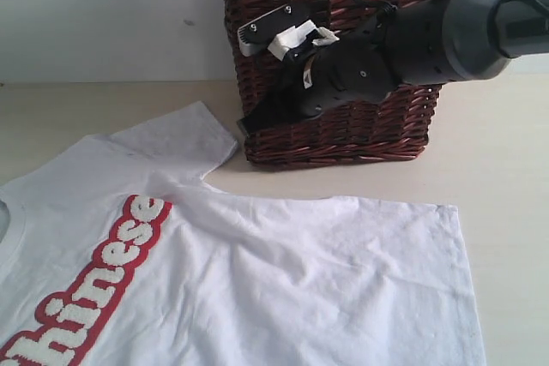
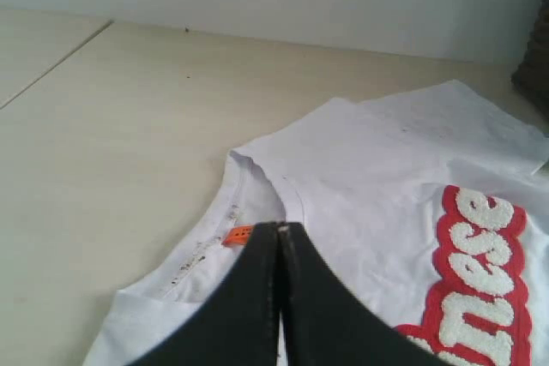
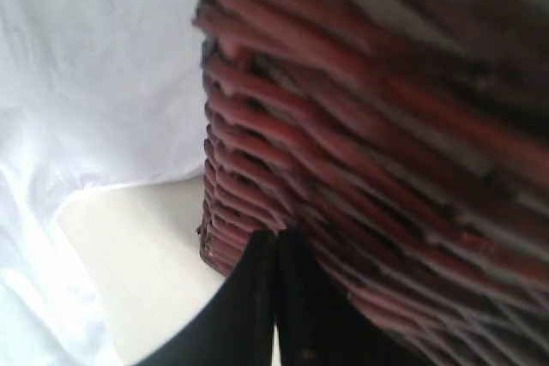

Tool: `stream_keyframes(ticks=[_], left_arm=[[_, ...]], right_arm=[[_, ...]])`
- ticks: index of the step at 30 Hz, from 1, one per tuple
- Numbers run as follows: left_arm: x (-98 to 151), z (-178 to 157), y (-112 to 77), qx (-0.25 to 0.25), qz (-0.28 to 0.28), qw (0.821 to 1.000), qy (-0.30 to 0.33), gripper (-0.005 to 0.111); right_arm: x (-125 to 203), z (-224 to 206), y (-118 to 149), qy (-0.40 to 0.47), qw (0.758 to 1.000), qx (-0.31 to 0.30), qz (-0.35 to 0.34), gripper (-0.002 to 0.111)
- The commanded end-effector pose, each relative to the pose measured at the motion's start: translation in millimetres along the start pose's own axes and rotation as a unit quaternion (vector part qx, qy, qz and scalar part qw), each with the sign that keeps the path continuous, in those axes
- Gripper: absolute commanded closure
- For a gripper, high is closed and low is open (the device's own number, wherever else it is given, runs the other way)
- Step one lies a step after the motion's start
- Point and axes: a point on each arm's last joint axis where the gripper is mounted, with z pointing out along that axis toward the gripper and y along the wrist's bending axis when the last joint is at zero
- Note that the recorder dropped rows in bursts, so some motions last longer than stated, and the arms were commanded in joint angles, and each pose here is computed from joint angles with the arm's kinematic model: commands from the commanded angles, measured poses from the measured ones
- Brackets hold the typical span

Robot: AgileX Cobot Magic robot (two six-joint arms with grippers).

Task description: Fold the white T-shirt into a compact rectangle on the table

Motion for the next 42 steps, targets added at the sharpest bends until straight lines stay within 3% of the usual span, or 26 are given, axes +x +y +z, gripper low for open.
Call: stream_keyframes(ticks=[1, 7, 15, 18, 21, 28, 30, 32, 33, 37, 42], left_arm=[[-1.2, -0.5, 0.0, 0.000, -0.002, 1.000, -0.008, 0.107], [-1.2, -0.5, 0.0, 0.000, -0.002, 1.000, -0.008, 0.107], [-1.2, -0.5, 0.0, 0.000, -0.002, 1.000, -0.008, 0.107], [-1.2, -0.5, 0.0, 0.000, -0.002, 1.000, -0.008, 0.107], [-1.2, -0.5, 0.0, 0.000, -0.002, 1.000, -0.008, 0.107], [-1.2, -0.5, 0.0, 0.000, -0.002, 1.000, -0.008, 0.107], [-1.2, -0.5, 0.0, 0.000, -0.002, 1.000, -0.008, 0.107], [-1.2, -0.5, 0.0, 0.000, -0.002, 1.000, -0.008, 0.107], [-1.2, -0.5, 0.0, 0.000, -0.002, 1.000, -0.008, 0.107], [-1.2, -0.5, 0.0, 0.000, -0.002, 1.000, -0.008, 0.107], [-1.2, -0.5, 0.0, 0.000, -0.002, 1.000, -0.008, 0.107]], right_arm=[[-9.1, -1.8, -1.0, -0.032, 0.999, -0.005, 0.023, 0.108], [-7.6, -11.7, 10.6, 0.008, 1.000, -0.013, 0.009, 0.108], [2.7, -24.1, 106.8, 0.049, 0.987, -0.134, -0.074, 0.108], [11.4, -31.6, 131.2, 0.085, 0.978, -0.162, -0.101, 0.108], [22.2, -47.5, 133.2, 0.161, 0.963, -0.174, -0.127, 0.108], [61.0, -80.7, 85.5, 0.223, 0.970, -0.082, -0.056, 0.108], [81.8, -83.9, 55.3, 0.247, 0.969, -0.029, -0.008, 0.108], [112.9, -66.4, -11.1, 0.283, 0.954, 0.054, 0.089, 0.108], [128.5, -54.6, -29.8, 0.312, 0.941, 0.067, 0.110, 0.108], [150.5, -28.8, -46.3, 0.327, 0.936, 0.075, 0.102, 0.108], [172.0, -11.4, -84.1, 0.304, 0.935, 0.110, 0.149, 0.108]])
